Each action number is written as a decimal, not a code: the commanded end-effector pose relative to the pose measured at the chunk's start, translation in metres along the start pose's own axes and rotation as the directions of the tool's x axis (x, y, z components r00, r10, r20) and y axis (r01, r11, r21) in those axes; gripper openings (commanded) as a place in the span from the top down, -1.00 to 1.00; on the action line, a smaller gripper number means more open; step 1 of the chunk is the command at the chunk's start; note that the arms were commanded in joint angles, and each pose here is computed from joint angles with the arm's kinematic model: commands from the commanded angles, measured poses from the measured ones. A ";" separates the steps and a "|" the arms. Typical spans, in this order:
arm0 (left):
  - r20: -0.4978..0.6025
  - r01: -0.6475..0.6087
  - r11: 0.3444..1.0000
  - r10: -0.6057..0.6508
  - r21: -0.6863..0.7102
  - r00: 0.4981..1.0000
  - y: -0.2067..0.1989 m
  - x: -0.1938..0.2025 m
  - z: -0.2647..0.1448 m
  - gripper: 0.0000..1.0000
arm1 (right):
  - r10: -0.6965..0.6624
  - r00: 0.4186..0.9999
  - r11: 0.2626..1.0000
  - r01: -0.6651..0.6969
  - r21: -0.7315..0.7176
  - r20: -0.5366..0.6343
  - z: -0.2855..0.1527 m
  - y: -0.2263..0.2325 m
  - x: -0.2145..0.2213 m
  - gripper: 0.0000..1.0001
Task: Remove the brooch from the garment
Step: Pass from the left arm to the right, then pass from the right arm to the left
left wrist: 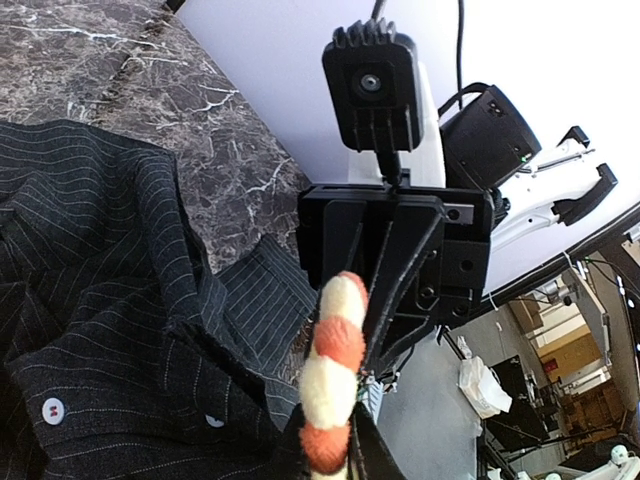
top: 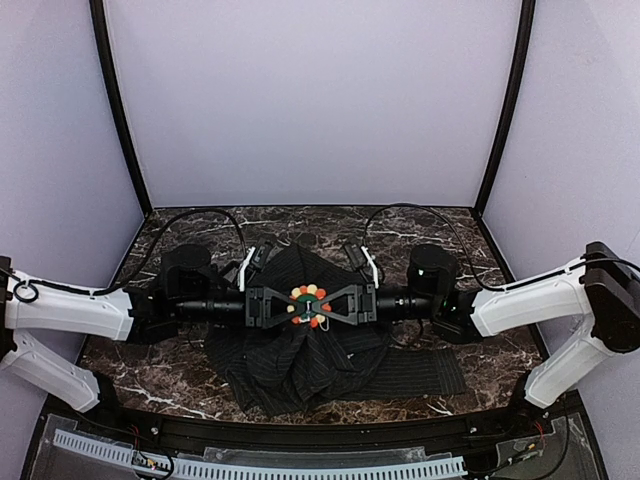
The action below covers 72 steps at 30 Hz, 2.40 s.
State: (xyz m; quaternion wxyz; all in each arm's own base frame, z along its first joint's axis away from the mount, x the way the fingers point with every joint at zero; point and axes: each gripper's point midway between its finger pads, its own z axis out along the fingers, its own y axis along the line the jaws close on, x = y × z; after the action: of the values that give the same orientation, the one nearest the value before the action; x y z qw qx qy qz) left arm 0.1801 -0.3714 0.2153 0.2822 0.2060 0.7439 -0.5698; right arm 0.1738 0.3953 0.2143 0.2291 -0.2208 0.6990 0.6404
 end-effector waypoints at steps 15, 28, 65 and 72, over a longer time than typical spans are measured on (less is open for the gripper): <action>0.000 -0.158 0.983 0.159 -0.092 0.987 -0.013 -0.017 -0.009 -0.79 | -0.130 0.986 0.988 0.120 0.098 0.102 -0.015 0.008 -0.026 1.00; -0.013 -0.134 0.990 0.135 0.046 0.991 -0.030 -0.011 0.010 -0.81 | -0.142 0.988 0.984 0.148 -0.102 0.059 -0.014 0.040 -0.013 1.00; -0.023 -0.096 0.993 0.097 0.066 0.995 -0.025 0.000 0.009 0.04 | -0.139 0.988 0.984 0.145 -0.102 0.063 -0.014 0.042 -0.015 1.00; -0.020 -0.097 0.993 0.098 0.067 0.995 -0.025 0.000 0.009 0.21 | -0.142 0.988 0.983 0.147 -0.110 0.053 -0.014 0.043 -0.013 1.00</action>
State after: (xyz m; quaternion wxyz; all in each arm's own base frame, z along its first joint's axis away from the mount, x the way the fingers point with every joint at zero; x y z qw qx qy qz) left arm 0.1697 -0.3882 0.2363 0.2949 0.2539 0.7176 -0.5775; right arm 0.1612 0.3863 0.2487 0.2694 -0.2610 0.6554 0.6556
